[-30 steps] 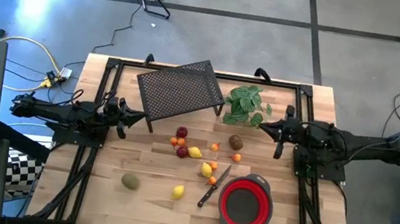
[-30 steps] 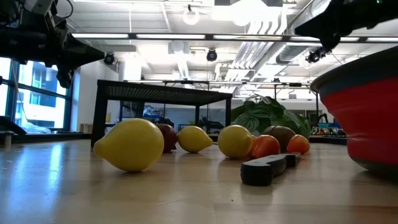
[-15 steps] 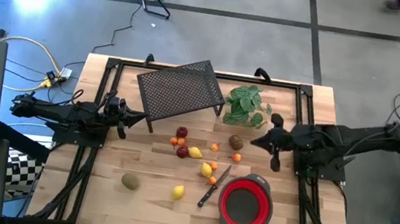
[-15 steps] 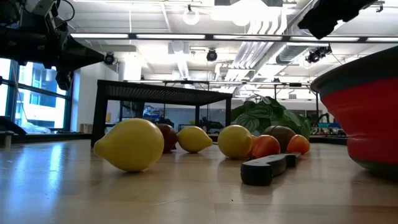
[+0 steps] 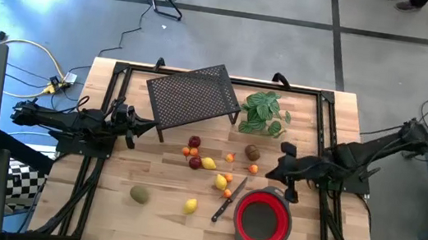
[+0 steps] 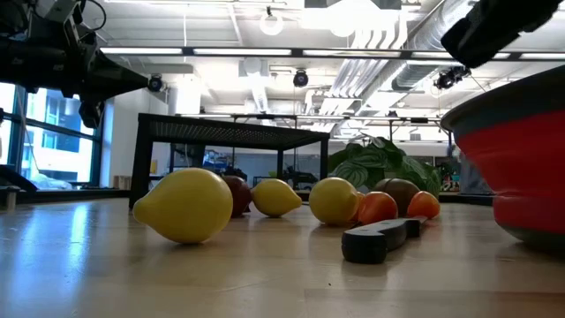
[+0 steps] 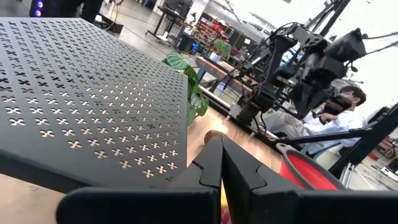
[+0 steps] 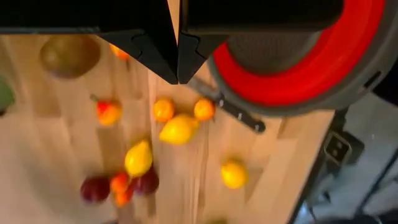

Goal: Pick & Place Fruit
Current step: Put the red basket on the shelf

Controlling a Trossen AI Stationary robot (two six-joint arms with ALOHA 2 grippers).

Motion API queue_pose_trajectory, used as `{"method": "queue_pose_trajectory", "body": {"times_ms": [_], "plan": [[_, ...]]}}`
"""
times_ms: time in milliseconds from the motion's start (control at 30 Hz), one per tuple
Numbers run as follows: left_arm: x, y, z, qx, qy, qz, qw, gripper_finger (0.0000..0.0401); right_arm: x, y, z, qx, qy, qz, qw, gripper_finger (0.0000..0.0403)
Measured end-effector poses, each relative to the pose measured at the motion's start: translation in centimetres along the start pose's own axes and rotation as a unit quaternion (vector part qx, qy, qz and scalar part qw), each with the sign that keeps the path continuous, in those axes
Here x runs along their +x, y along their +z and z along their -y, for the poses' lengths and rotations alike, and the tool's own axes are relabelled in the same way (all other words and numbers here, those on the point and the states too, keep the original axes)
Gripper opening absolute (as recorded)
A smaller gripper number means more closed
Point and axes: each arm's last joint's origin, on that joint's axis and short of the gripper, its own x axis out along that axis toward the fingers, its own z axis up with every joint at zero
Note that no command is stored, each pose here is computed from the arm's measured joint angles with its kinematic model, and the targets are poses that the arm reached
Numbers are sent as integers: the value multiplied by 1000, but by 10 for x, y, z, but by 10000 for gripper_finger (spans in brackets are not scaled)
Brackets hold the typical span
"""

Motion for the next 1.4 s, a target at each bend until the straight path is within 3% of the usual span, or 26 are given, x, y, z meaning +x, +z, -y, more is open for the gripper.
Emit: {"method": "queue_pose_trajectory", "body": {"times_ms": [433, 733, 1033, 1200, 1400], "plan": [[0, 0, 0, 0, 0, 0, 1000, 0, 8, 25, -17, -17, -23, -135, 990, 2], [0, 0, 0, 1, 0, -1, 1000, 0, 31, 20, -23, -17, -8, -196, 980, 2], [0, 0, 0, 1, 0, -1, 1000, 0, 55, 13, -24, -28, -37, -235, 971, 4], [0, 0, 0, 1, 0, -1, 1000, 0, 60, 15, -25, -26, -35, -222, 974, 51], [0, 0, 0, 1, 1, -1, 1000, 0, 62, 19, -28, -21, -22, -199, 980, 163]]}}
